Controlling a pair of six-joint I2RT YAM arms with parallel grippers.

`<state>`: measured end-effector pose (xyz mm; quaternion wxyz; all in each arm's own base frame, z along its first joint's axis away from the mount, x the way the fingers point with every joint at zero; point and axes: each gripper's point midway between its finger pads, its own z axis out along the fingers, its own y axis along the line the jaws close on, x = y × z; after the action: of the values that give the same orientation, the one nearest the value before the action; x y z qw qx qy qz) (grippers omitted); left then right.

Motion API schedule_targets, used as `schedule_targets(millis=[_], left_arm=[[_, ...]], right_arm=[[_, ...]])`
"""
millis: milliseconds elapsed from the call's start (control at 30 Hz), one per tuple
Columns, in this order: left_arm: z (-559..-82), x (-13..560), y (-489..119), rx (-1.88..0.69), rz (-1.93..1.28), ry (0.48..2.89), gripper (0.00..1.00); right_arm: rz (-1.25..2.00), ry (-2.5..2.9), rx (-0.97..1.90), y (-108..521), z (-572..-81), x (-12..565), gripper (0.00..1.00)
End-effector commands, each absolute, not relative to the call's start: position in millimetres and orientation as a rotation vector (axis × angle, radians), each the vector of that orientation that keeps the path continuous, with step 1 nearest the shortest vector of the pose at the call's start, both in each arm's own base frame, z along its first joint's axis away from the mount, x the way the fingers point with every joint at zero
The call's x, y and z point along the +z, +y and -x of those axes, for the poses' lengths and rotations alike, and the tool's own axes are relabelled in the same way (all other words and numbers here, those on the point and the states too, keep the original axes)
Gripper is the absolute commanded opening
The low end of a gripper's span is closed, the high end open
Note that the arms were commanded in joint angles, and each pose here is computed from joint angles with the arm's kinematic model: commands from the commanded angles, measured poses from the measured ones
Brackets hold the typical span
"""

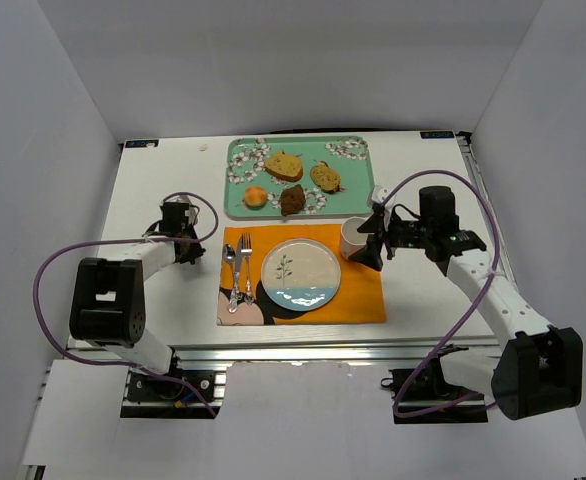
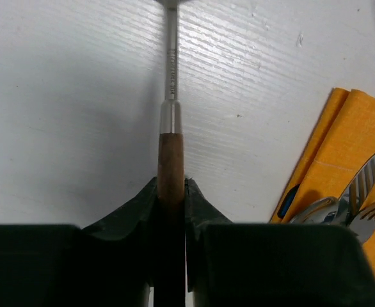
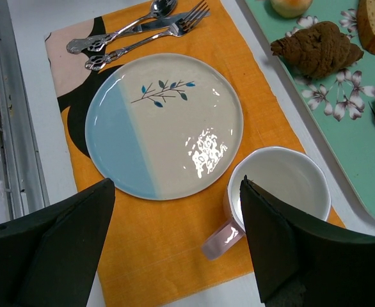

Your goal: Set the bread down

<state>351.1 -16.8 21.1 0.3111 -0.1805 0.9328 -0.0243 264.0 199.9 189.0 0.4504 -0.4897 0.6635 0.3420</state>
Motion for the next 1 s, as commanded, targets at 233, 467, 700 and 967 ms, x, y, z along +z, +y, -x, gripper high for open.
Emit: schedule_targets(millis=[233,467,700,967], left_arm=[[-388.3,150.8,-75.5,-0.286,0.231,2.264,0.0],[-365.9,171.9,-187.1,-0.845,0.136,2.271,0.0],[-361.7,155.7,-205.3,-0.916,0.107,2.393,0.0],[-365.6,132.3,-213.1,-0.925,0.104,2.464,0.0]], right_arm=[[1.198,1.578,0.741,190.2,-267.6,204.9,0.84],[1.15,1.595,0.698,179.0,-267.7,202.0,0.84],[1.123,1.592,0.686,174.0,-269.0,201.4,0.84],[1.109,1.598,0.692,170.0,-267.0,198.1,0.84]])
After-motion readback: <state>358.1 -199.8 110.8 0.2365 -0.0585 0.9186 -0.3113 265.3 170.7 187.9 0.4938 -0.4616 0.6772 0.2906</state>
